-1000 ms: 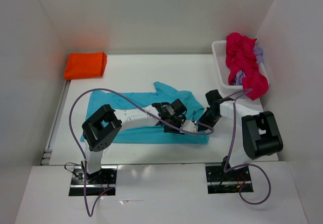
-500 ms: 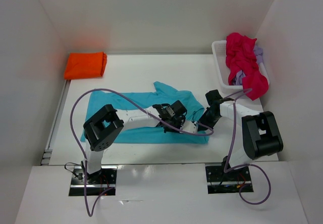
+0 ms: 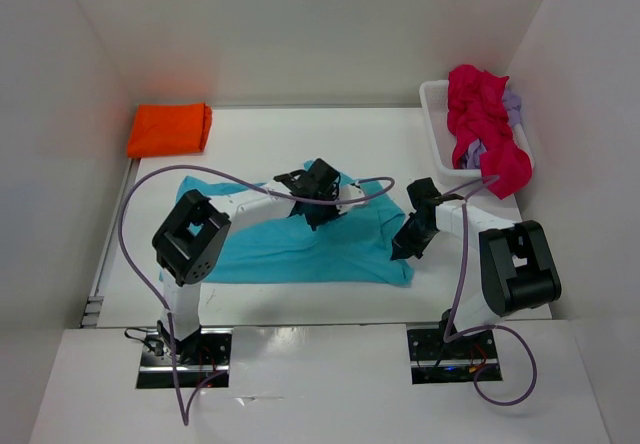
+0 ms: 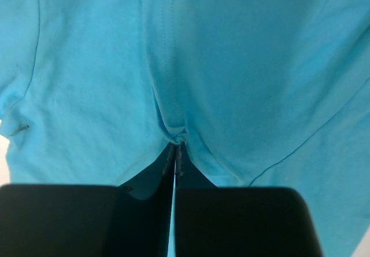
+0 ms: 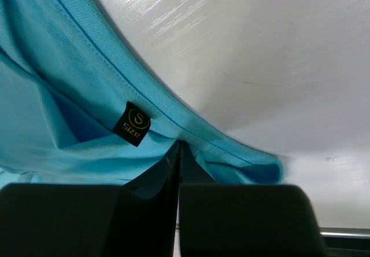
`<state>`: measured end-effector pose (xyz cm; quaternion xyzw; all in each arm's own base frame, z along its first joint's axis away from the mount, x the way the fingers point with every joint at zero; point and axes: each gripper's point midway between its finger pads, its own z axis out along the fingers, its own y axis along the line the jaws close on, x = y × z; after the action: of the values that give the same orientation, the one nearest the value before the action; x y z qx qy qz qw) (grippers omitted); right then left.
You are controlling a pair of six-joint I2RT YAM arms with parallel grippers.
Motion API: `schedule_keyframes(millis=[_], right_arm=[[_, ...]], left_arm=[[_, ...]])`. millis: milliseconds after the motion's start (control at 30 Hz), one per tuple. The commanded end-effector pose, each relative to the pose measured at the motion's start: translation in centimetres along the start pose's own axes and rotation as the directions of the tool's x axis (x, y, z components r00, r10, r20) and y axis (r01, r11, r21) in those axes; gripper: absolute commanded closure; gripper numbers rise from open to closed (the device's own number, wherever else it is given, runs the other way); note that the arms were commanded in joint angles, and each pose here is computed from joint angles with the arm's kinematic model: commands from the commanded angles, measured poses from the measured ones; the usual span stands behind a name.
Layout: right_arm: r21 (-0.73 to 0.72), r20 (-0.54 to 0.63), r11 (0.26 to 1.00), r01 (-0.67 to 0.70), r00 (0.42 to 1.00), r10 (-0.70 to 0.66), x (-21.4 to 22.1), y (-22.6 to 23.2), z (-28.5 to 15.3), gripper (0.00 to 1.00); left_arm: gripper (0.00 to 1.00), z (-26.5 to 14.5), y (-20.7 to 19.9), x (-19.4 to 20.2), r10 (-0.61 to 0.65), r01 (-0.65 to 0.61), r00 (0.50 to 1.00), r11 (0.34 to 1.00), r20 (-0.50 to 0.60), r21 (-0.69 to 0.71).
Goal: Fold and stack the t-shirts
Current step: Fold the flattened tshirt in 1/3 of the way
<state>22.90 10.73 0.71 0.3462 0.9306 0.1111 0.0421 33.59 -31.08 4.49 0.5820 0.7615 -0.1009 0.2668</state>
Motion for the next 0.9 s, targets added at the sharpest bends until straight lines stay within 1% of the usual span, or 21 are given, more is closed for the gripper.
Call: schedule_keyframes(millis=[0,67,100,133,200,233,267,300,333,400,467,500,600,633,667,700,733,767,800,833,867], right_arm=[[0.049,0.115,0.999,0.010,0.993,-0.016,-2.1,-1.0,0.8,1.00],[0.062,0.117,0.998,0.009,0.993,-0.016,-2.1,-1.3,0.8,1.00],[0.062,0.117,0.998,0.009,0.993,-0.016,-2.1,-1.3,0.8,1.00],[0.062,0.117,0.998,0.009,0.993,-0.016,-2.1,-1.3,0.8,1.00],[0.055,0.148,0.998,0.010,0.989,-0.018,-2.8,-0.8,-0.2,0.98],[0.052,0.169,0.999,0.001,0.986,-0.009,-3.2,-0.6,-0.8,0.91],[0.049,0.190,0.999,0.011,0.982,-0.020,-3.2,-0.3,-2.1,0.63],[0.044,0.215,0.999,0.005,0.977,-0.014,-3.4,0.0,-3.0,0.50],[0.036,0.267,0.999,0.004,0.964,-0.013,-4.0,1.0,-4.4,0.39],[0.037,0.322,0.999,0.000,0.947,-0.012,-4.0,1.2,-7.3,0.24],[0.010,0.328,1.000,-0.014,0.945,0.009,-3.0,1.0,-8.8,0.19],[0.023,0.319,0.999,-0.028,0.948,0.019,-2.4,0.1,-9.0,0.14],[-0.001,0.273,0.998,-0.062,0.960,0.060,-0.2,-1.1,-9.0,0.09],[0.000,0.268,0.998,-0.070,0.961,0.068,0.2,-1.4,-8.9,0.09],[0.000,0.259,0.997,-0.078,0.963,0.076,0.9,-1.4,-8.8,0.09],[0.018,0.257,0.996,-0.082,0.964,0.074,1.3,-1.8,-8.5,0.09],[0.029,0.247,0.997,-0.076,0.967,0.066,1.9,-1.9,-8.5,0.06],[0.034,0.259,0.996,-0.078,0.964,0.067,2.3,-1.7,-8.6,0.04],[0.070,0.250,0.995,-0.077,0.967,0.058,2.8,-2.0,-8.1,0.00],[0.096,0.247,0.993,-0.075,0.968,0.049,3.3,-2.2,-8.1,0.00],[0.121,0.255,0.992,-0.046,0.967,0.014,4.0,-2.2,-7.8,0.00]], left_arm=[[1.00,-0.3,0.0,-1.7,-0.122,0.120,0.991,0.992,0.057,0.035],[1.00,-0.2,0.7,-1.3,-0.151,0.150,0.988,0.988,0.044,0.022],[0.96,0.1,0.8,-0.6,-0.171,0.171,0.985,0.985,0.024,0.025],[0.89,0.2,0.7,-0.5,-0.174,0.173,0.985,0.984,0.012,0.030],[0.62,-0.1,0.9,0.0,-0.185,0.185,0.983,0.982,-0.006,0.032],[0.55,-0.1,0.5,0.0,-0.199,0.199,0.980,0.979,-0.011,0.047],[0.46,-0.3,0.6,-0.1,-0.199,0.200,0.980,0.979,-0.014,0.048],[0.40,-0.8,0.5,-0.2,-0.208,0.208,0.978,0.977,-0.013,0.047],[0.37,-1.6,0.8,-1.0,-0.204,0.204,0.979,0.978,0.007,0.040],[0.34,-3.5,1.7,-1.4,-0.207,0.207,0.978,0.978,0.020,0.005],[0.28,-5.3,2.8,-0.9,-0.218,0.219,0.976,0.975,0.011,-0.049],[0.28,-7.2,3.6,-0.7,-0.229,0.230,0.973,0.969,0.025,-0.088],[0.24,-11.4,5.8,2.1,-0.251,0.248,0.968,0.945,0.011,-0.214],[0.24,-11.7,5.4,4.7,-0.268,0.250,0.962,0.940,-0.048,-0.232],[0.24,-12.9,6.4,7.1,-0.300,0.263,0.950,0.919,-0.088,-0.293],[0.24,-14.4,6.6,8.3,-0.321,0.276,0.943,0.904,-0.093,-0.327],[0.22,-15.2,6.2,10.2,-0.352,0.291,0.927,0.894,-0.131,-0.340],[0.22,-15.9,6.2,13.9,-0.418,0.332,0.890,0.868,-0.182,-0.371],[0.22,-17.2,6.2,15.2,-0.448,0.352,0.876,0.847,-0.179,-0.398],[0.22,-17.9,5.7,17.0,-0.483,0.377,0.852,0.833,-0.202,-0.404],[0.20,-19.0,5.9,19.6,-0.551,0.427,0.809,0.791,-0.205,-0.437]])
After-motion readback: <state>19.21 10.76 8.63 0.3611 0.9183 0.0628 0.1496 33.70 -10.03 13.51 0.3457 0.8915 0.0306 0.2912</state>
